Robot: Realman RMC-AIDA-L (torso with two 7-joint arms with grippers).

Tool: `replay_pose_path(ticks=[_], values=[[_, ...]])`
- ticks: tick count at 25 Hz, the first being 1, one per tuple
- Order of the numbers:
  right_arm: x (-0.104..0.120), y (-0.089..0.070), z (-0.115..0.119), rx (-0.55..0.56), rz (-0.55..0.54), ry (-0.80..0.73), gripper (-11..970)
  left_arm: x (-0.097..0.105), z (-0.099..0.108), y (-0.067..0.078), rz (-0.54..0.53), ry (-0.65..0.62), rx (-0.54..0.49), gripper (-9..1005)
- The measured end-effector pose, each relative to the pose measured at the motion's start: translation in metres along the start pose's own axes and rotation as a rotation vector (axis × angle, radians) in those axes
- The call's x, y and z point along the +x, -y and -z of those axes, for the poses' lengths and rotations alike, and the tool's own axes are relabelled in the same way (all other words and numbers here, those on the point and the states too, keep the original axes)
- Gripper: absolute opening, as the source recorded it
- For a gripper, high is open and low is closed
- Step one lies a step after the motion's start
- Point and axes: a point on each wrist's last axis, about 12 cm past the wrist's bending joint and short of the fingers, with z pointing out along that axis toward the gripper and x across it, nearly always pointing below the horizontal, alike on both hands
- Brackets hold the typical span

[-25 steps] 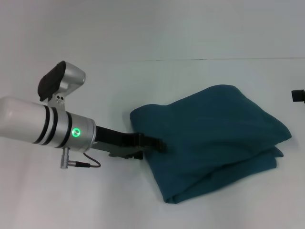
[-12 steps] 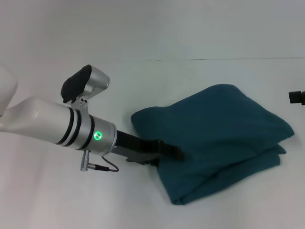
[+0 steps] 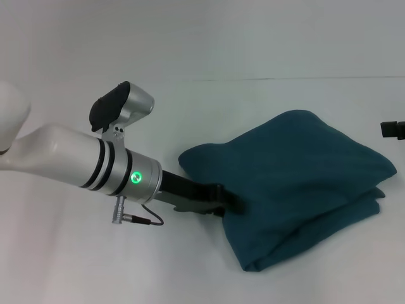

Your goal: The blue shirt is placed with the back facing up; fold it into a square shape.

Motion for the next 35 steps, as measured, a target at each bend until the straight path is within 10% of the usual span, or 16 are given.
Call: replay_pose_path(ticks=[16,35], values=[[0.001,-0.001,-0.001,-0.003,0.007,0.006,941,-0.009,0.015,-0.004,-0.035,0.003,-0.015,48],[-0.002,-0.003,-0.004,-0.011,0.010,0.007,941,-0.029,0.118,-0.057,-0.027,0.084,-0.232,37]])
